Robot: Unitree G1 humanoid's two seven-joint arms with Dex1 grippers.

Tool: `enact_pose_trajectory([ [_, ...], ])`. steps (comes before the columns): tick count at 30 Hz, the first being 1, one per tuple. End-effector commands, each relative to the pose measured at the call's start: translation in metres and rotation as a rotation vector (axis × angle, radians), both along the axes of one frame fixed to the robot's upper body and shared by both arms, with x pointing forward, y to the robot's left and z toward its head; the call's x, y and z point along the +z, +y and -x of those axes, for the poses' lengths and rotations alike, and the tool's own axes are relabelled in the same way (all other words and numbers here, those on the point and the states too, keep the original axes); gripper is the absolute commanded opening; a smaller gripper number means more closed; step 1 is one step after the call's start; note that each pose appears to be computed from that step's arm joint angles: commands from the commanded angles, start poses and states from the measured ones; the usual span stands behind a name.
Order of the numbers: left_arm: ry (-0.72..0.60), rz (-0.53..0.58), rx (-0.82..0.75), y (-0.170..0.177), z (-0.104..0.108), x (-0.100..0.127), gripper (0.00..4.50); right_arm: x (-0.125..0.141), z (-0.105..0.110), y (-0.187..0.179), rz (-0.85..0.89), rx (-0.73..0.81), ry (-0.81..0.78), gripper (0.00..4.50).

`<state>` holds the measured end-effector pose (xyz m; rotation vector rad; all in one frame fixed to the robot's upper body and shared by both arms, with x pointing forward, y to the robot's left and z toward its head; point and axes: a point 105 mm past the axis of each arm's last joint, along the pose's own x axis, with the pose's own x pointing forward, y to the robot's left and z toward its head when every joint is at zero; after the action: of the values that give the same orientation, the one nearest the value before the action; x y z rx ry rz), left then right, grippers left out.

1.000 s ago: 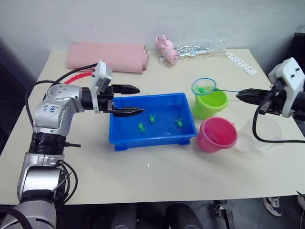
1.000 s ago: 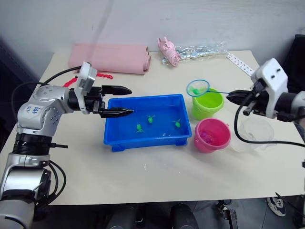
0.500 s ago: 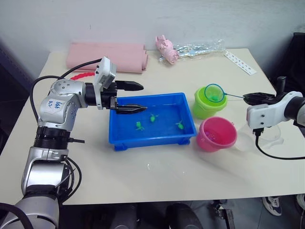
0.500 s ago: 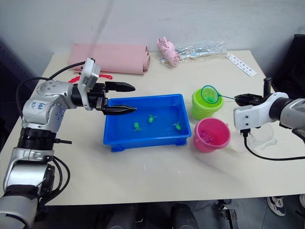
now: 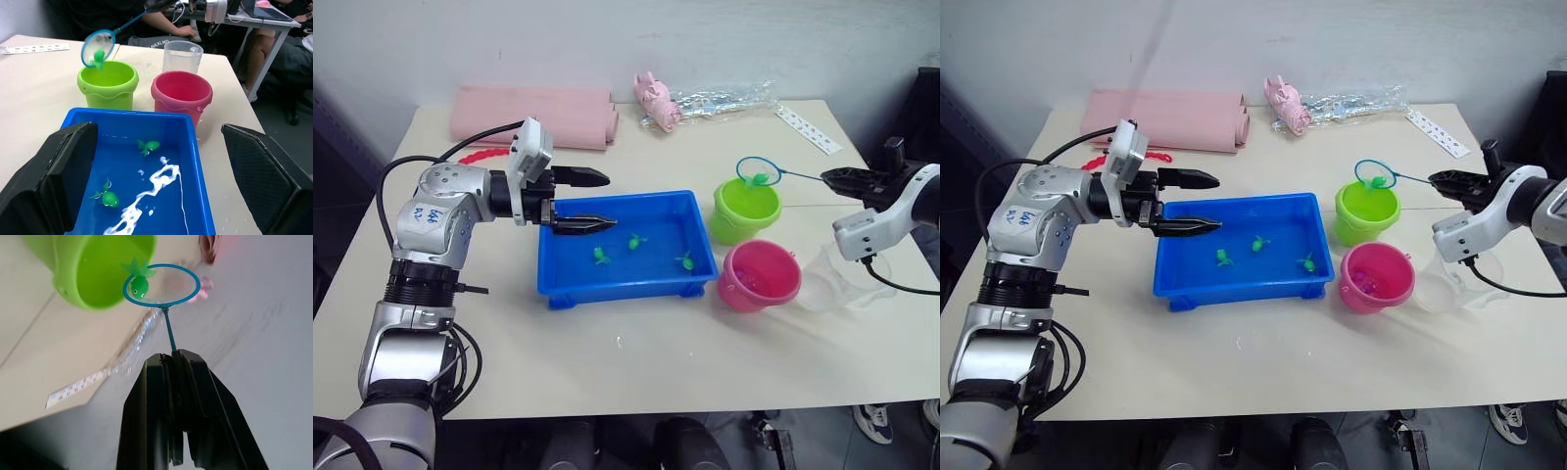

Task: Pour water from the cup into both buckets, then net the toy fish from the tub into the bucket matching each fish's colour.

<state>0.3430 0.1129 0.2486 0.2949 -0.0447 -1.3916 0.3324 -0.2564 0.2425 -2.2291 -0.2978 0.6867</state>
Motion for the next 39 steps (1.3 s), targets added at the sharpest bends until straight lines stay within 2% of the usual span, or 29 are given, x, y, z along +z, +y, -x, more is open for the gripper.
enact_pose_trajectory([
  [1, -0.06, 0.006, -0.005, 0.0, 0.003, 0.013, 4.43, 0.025, -0.008, -0.01, -0.002, -0.055, -0.074, 0.0],
  [8, -0.067, 0.007, 0.009, 0.004, 0.004, 0.013, 4.43, 0.039, -0.012, -0.006, -0.157, -0.049, -0.048, 0.0],
  [12, -0.056, -0.024, 0.006, 0.005, 0.006, 0.007, 4.43, 0.038, -0.009, 0.009, -0.487, -0.06, 0.14, 0.0],
  [17, -0.043, -0.087, -0.008, 0.007, 0.013, -0.009, 4.43, 0.049, -0.014, 0.048, -0.607, -0.021, 0.272, 0.0],
  [20, -0.039, -0.078, 0.0, 0.006, 0.015, -0.009, 4.43, 0.038, -0.013, 0.065, -0.576, 0.013, 0.343, 0.0],
  [28, -0.021, -0.077, 0.023, 0.01, 0.024, -0.012, 4.43, -0.011, -0.017, 0.077, -0.216, 0.087, 0.42, 0.0],
  [35, -0.01, -0.063, 0.048, 0.013, 0.028, -0.013, 4.43, -0.015, -0.022, 0.086, 0.029, 0.207, 0.404, 0.0],
  [39, -0.007, -0.057, 0.059, 0.014, 0.03, -0.014, 4.43, -0.019, -0.017, 0.086, 0.057, 0.24, 0.462, 0.0],
])
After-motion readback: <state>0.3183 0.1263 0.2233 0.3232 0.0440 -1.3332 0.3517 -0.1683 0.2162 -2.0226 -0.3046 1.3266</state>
